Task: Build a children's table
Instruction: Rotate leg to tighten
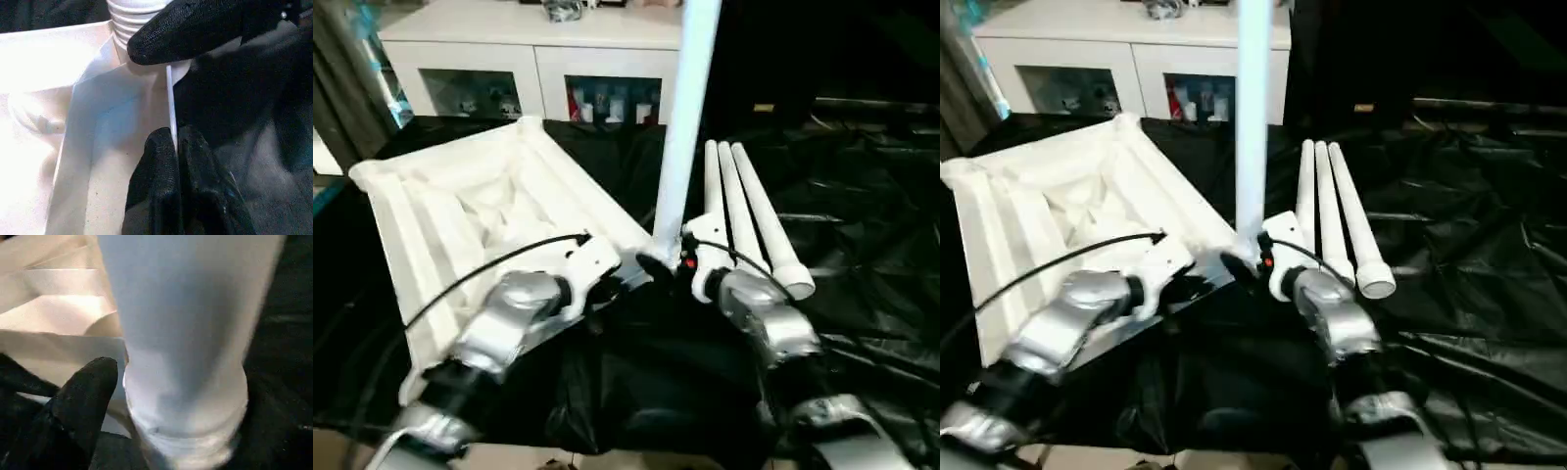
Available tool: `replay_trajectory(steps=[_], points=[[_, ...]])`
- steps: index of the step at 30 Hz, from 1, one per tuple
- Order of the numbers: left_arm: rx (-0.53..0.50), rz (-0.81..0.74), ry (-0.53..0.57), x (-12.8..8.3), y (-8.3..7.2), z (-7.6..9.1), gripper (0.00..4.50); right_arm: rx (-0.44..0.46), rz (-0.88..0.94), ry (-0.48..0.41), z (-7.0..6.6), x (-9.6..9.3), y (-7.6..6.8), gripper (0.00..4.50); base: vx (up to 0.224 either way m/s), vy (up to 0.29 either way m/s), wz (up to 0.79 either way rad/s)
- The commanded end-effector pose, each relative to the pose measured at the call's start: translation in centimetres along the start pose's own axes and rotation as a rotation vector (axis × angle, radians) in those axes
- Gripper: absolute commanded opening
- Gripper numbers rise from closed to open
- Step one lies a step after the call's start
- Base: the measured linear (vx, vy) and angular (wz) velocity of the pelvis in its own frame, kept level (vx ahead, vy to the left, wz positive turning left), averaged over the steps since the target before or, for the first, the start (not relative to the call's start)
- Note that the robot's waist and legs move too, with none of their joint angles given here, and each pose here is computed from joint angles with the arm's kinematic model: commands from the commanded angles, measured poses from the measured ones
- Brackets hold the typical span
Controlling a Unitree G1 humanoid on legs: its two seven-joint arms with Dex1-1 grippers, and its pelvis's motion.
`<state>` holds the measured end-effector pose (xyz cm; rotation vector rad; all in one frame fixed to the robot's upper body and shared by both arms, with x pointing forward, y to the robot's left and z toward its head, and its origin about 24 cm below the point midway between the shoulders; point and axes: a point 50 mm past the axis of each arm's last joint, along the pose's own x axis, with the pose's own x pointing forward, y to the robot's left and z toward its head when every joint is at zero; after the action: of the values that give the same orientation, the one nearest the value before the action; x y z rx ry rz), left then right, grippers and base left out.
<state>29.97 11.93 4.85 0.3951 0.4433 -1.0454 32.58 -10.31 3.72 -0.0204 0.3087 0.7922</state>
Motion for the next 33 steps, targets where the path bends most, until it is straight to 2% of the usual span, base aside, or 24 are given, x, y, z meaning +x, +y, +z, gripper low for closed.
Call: replay_trajectory(steps=[1,2,5,8,17,18,21,23,29,32,33], points=[[0.037,-0.125,0.003,0.1,-1.2,0.0,0.00,-0.024,0.086,0.011,0.1,-0.2,0.5,3.93,0.000,0.000,0.00],[0.048,-0.162,0.011,-0.7,-1.1,-0.3,0.00,-0.052,0.130,0.019,0.2,-1.1,0.2,3.93,0.055,-0.027,0.06],[0.052,-0.177,0.013,-1.0,-1.1,-0.4,0.00,-0.063,0.150,0.024,0.3,-1.4,0.1,3.93,0.063,-0.020,0.07],[0.056,-0.238,0.003,-2.4,-0.9,-0.4,0.00,-0.108,0.223,0.041,0.6,-2.4,-0.1,3.93,0.041,-0.005,0.02],[0.058,-0.254,0.017,-3.1,-0.5,-0.7,0.00,-0.125,0.269,0.051,0.6,-2.8,0.1,3.93,0.000,0.000,0.00],[0.056,-0.254,0.016,-3.1,-0.5,-0.7,0.00,-0.119,0.280,0.048,0.6,-2.8,0.2,3.65,0.000,0.000,0.00],[0.054,-0.248,0.009,-3.1,-0.4,-0.6,0.00,-0.112,0.291,0.047,0.6,-2.8,0.3,3.56,0.000,0.000,0.00],[0.047,-0.235,0.001,-2.9,-0.4,-0.5,0.00,-0.093,0.295,0.047,0.5,-2.8,0.4,3.34,0.000,0.000,0.00],[0.031,-0.133,0.006,-1.6,0.1,-0.3,0.00,-0.029,0.150,0.067,-0.8,-1.6,0.2,2.91,0.000,0.000,0.00],[-0.002,-0.040,0.001,-0.3,0.5,0.2,0.00,0.040,0.002,0.070,-1.5,-0.3,0.2,2.80,0.000,0.000,0.00],[-0.019,0.010,0.000,0.5,0.6,0.7,0.00,0.087,-0.091,0.073,-1.9,0.5,0.2,2.78,0.000,0.000,0.00]])
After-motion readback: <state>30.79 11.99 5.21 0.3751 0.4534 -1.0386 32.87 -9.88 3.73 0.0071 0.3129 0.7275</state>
